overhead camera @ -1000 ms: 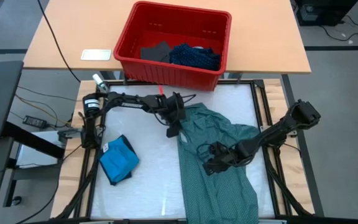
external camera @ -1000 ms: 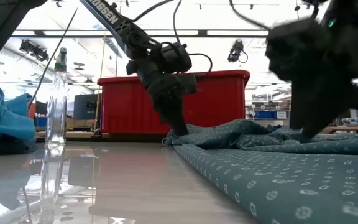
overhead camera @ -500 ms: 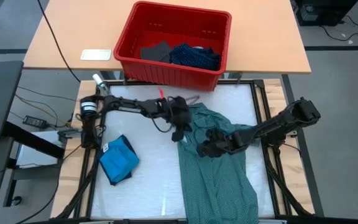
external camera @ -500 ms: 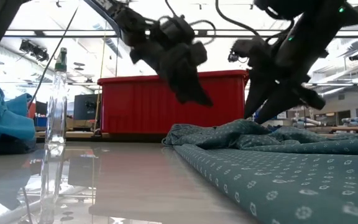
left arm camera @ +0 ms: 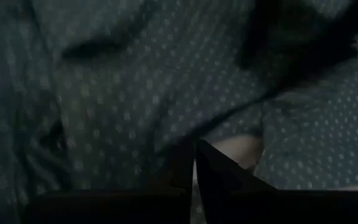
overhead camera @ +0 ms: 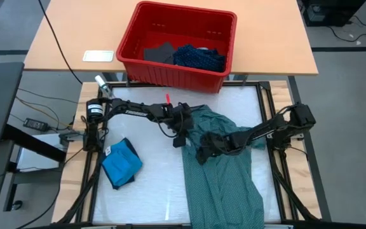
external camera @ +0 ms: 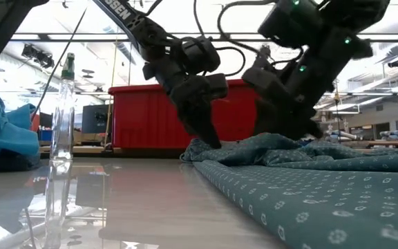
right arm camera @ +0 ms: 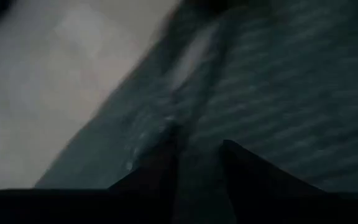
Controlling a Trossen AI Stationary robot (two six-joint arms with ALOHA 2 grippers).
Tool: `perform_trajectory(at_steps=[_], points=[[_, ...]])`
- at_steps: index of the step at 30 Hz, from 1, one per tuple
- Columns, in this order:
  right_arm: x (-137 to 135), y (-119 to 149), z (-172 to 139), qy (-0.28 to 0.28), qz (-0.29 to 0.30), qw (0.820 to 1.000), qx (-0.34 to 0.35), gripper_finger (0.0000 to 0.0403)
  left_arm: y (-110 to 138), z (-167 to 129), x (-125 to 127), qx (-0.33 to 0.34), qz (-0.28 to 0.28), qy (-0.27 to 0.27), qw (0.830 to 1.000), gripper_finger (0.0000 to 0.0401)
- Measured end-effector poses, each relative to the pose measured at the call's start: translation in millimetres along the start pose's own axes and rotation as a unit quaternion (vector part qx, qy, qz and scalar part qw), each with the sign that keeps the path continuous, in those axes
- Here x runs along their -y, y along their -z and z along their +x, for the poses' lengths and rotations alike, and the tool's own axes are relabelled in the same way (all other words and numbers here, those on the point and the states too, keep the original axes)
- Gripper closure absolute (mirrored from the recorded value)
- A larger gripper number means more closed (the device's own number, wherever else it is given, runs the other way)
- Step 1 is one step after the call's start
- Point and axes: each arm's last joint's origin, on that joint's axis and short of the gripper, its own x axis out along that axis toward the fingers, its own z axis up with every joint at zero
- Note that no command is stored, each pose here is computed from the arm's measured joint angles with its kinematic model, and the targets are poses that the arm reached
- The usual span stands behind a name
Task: Fold laundry
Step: Fold the green polo shirt
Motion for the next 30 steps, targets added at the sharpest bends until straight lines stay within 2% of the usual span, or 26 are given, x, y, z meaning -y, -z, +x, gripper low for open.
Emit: perform_trajectory(at_steps=[2,4,5,7,11,14,19,23,26,30], points=[[-10,1,1,-0.065,-0.04,0.997,-0.017,0.0274,2,-1,0,-0.008,-0.016,0.001,1.0,0.0379],[-24,2,-3,-0.144,-0.086,0.986,-0.021,0.028,3,-5,2,-0.021,-0.026,0.002,0.999,0.0379],[-29,4,-6,-0.17,-0.108,0.979,-0.025,0.0283,3,-7,2,-0.022,-0.028,0.002,0.999,0.0379],[-32,11,-9,-0.185,-0.134,0.973,-0.042,0.0289,1,-14,4,-0.022,-0.031,0.001,0.999,0.0379],[-27,20,-8,-0.136,-0.125,0.981,-0.058,0.0296,-3,-24,7,-0.012,-0.033,-0.011,0.999,0.0379],[-23,15,-8,-0.101,-0.105,0.989,-0.027,0.0296,-6,-28,6,0.004,-0.034,-0.02,0.999,0.0379],[-15,-9,-13,-0.051,-0.067,0.995,0.058,0.0297,-6,-29,2,0.007,-0.054,-0.035,0.998,0.0379],[0,-33,-15,-0.03,-0.042,0.995,0.083,0.0297,-6,-31,-3,0.007,-0.09,-0.049,0.995,0.0379],[6,-48,-23,-0.056,-0.064,0.993,0.082,0.0296,-5,-33,-6,0.007,-0.109,-0.052,0.993,0.0378],[24,-56,-27,-0.001,-0.121,0.991,0.062,0.0295,-4,-34,-8,0.007,-0.122,-0.059,0.991,0.0378]])
